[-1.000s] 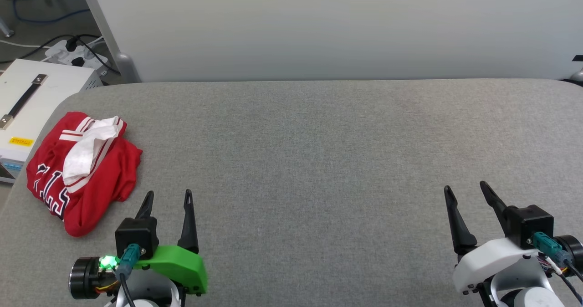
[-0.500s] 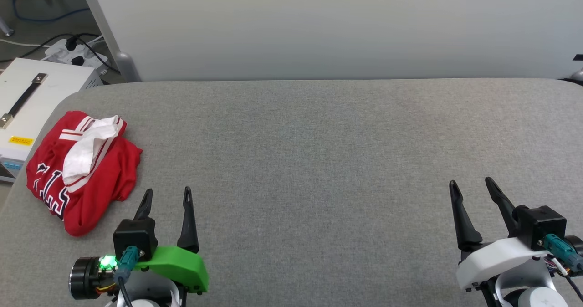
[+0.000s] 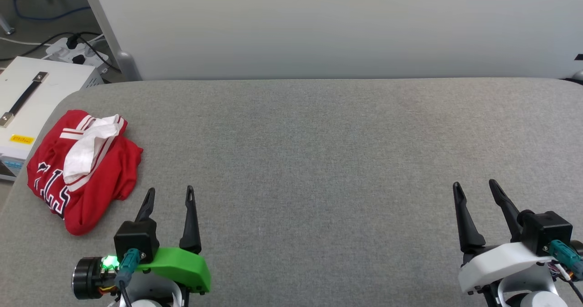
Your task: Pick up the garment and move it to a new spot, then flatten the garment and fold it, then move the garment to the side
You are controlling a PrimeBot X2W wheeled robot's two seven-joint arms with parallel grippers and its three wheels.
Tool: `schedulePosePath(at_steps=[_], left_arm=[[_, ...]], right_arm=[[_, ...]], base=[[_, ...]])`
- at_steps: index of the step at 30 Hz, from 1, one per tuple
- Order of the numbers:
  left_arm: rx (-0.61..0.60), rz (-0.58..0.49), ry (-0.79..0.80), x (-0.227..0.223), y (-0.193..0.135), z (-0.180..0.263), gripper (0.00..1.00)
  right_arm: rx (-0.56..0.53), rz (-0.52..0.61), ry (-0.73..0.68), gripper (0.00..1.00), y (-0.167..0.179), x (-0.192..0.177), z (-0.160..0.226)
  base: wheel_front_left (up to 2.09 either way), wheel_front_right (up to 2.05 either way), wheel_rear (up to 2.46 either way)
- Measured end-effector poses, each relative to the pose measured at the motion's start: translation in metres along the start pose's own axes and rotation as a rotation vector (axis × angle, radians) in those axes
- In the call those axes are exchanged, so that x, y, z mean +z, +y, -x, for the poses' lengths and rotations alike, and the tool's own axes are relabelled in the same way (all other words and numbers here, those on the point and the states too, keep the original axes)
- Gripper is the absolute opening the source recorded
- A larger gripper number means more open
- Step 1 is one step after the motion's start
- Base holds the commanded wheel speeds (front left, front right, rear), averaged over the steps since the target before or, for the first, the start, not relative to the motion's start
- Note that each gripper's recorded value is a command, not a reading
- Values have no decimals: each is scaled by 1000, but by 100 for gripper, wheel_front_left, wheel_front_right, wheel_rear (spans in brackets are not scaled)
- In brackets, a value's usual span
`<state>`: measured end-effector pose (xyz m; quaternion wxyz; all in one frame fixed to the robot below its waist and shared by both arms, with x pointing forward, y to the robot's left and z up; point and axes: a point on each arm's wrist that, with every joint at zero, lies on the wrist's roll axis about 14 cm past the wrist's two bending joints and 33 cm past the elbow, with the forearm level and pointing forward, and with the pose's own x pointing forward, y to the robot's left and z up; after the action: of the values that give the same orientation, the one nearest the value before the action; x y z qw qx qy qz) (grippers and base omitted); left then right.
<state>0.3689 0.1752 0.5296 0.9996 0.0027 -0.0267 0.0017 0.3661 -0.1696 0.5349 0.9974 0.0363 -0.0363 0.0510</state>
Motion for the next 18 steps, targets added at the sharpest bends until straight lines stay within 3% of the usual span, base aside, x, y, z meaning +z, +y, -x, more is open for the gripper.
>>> schedulePosePath(at_steps=[18], left_arm=[[5, 16, -28, 2, -1, 0, 100]], right_arm=[[-1, -19, -34, 100, 0, 4, 3]], base=[[0, 0, 0]])
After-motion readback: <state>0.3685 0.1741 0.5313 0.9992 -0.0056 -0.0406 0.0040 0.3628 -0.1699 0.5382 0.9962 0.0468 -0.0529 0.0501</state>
